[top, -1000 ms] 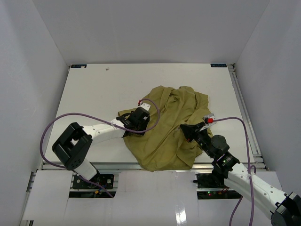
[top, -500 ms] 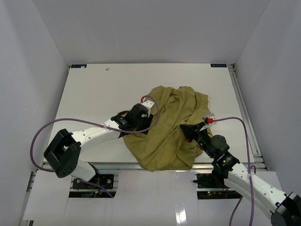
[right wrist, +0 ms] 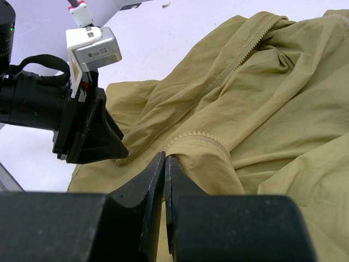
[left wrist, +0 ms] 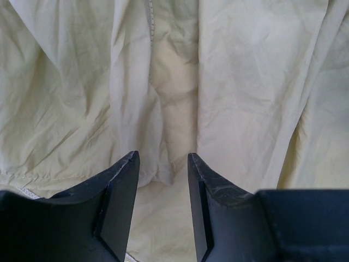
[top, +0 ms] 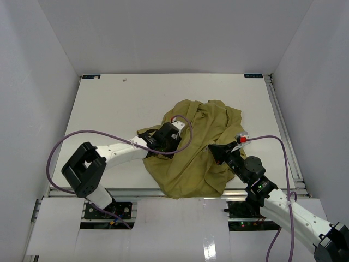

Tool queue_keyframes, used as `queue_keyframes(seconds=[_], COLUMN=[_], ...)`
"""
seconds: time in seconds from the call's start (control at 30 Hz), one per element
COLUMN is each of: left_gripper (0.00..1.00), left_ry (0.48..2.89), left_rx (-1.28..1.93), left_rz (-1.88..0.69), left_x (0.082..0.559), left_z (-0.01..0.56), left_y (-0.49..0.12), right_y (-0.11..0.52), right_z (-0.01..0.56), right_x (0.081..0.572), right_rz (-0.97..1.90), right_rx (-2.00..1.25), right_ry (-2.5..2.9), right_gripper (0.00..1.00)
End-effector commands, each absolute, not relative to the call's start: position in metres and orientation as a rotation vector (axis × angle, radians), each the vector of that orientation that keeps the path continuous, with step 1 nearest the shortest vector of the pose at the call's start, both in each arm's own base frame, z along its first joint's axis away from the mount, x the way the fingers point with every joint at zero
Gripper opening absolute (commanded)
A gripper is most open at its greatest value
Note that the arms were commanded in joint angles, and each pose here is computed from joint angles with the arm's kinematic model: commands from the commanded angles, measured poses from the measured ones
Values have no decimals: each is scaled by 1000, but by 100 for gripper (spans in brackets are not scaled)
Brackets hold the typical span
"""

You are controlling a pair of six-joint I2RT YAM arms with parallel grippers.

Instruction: Zip up the jacket

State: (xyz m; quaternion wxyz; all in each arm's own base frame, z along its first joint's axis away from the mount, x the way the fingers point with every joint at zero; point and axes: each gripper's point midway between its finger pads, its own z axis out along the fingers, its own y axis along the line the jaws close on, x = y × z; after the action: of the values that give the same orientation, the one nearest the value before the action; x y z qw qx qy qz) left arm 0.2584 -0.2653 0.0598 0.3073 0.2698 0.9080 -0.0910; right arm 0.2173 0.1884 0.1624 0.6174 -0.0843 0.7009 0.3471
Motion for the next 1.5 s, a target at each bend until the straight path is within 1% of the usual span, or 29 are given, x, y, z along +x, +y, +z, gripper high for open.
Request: queue_keyframes(seconds=[0.0, 0.3, 0.37, 0.7, 0.83, 1.0, 1.17, 1.23, 1.27, 1.33, 1.37, 1.47], left_gripper=[51, 47, 44, 35, 35, 38, 42, 37, 32, 16, 14, 13], left_ry=[2386, 2418, 2414, 2430, 2442, 2455, 2460, 2460, 2457, 2449, 2442, 2423], left_rx=[735, 723, 712, 714, 722, 718, 698, 690, 680, 657, 647, 631], left_rz=[-210, -136, -125, -128, -118, -96, -38, -22, -16, 2, 3, -4], left_x=[262, 265, 267, 263, 262, 261, 264, 265, 267, 270, 272, 276], left_z=[63, 49, 50, 46, 41, 37, 34, 32, 33, 34, 37, 44], left_y=[-270, -267, -267, -265, -264, -260, -254, -252, -252, -250, -251, -253], right_y=[188, 188, 188, 187, 187, 187, 188, 187, 187, 187, 187, 188], right_z=[171, 172, 172, 172, 172, 171, 171, 171, 171, 171, 171, 171], right_x=[219, 218, 218, 217, 217, 217, 217, 217, 217, 217, 217, 217], right_rz=[806, 812, 812, 812, 811, 811, 812, 810, 811, 812, 811, 815], right_rx=[-187, -186, -186, -185, -185, -186, -188, -187, -187, -185, -185, -190], right_ry=[1581, 1574, 1573, 1572, 1571, 1572, 1574, 1574, 1574, 1573, 1574, 1576], right_gripper=[8, 8, 8, 8, 8, 8, 8, 8, 8, 8, 8, 8])
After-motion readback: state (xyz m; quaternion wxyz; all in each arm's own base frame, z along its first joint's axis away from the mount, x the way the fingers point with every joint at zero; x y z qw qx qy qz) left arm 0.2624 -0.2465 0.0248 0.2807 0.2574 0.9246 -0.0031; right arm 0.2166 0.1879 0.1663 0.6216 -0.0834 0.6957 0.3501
